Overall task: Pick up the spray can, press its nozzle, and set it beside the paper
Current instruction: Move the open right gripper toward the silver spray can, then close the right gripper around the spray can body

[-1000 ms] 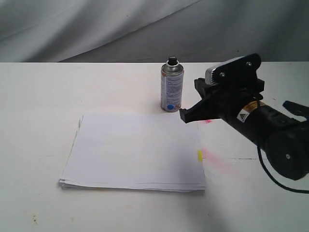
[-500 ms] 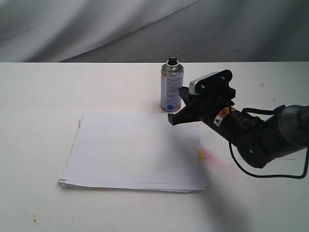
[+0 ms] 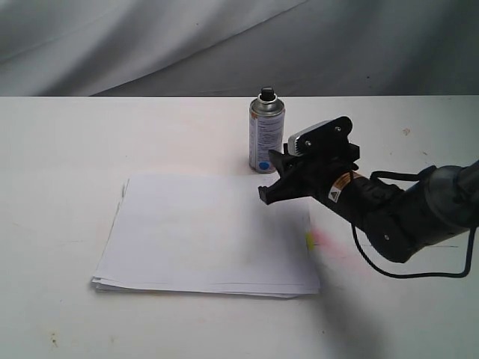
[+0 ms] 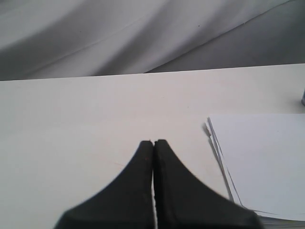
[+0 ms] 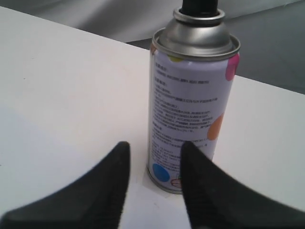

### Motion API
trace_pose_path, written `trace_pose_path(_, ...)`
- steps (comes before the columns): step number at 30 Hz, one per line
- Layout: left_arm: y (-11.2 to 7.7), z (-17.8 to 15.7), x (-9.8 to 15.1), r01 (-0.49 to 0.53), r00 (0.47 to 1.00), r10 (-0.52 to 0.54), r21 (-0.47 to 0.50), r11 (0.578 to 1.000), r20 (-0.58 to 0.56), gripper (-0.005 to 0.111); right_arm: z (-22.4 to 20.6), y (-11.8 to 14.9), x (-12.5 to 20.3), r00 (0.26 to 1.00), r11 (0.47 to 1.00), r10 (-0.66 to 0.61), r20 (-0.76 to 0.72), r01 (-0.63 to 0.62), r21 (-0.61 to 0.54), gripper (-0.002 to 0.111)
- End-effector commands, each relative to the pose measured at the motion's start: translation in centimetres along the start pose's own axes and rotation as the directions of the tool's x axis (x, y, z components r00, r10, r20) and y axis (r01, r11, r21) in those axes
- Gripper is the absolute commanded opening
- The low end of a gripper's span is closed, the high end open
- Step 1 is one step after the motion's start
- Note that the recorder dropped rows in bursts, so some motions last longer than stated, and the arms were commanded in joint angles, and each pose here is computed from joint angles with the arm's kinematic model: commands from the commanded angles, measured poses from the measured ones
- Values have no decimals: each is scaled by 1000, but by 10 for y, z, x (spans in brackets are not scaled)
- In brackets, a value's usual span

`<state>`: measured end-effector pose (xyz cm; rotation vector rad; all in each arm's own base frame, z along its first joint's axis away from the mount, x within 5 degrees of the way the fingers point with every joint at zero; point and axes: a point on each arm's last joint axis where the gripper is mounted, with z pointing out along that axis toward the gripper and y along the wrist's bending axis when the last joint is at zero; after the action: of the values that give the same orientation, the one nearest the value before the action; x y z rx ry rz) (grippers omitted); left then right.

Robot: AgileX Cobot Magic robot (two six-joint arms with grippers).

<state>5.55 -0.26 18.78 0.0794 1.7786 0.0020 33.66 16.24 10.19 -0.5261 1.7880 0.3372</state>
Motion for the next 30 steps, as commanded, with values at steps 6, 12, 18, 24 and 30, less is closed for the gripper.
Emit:
trace_pose_path(6,0,0,0,3,1000,-3,-3,1000,13,0,2,-4,2,1000,1000,18,1,-18,25,87)
trace_pose_path(12,0,0,0,3,1000,-3,-3,1000,13,0,2,-4,3,1000,1000,19,-1,-19,25,87)
trace_pose_path(18,0,0,0,3,1000,-3,-3,1000,13,0,7,-6,17,999,998,32,-7,-32,46,87)
trace_pose_path(24,0,0,0,3,1000,-3,-3,1000,13,0,23,-8,22,1000,999,29,5,-29,45,87)
trace_pose_path(30,0,0,0,3,1000,-3,-3,1000,13,0,41,-10,22,999,999,26,28,-27,46,87)
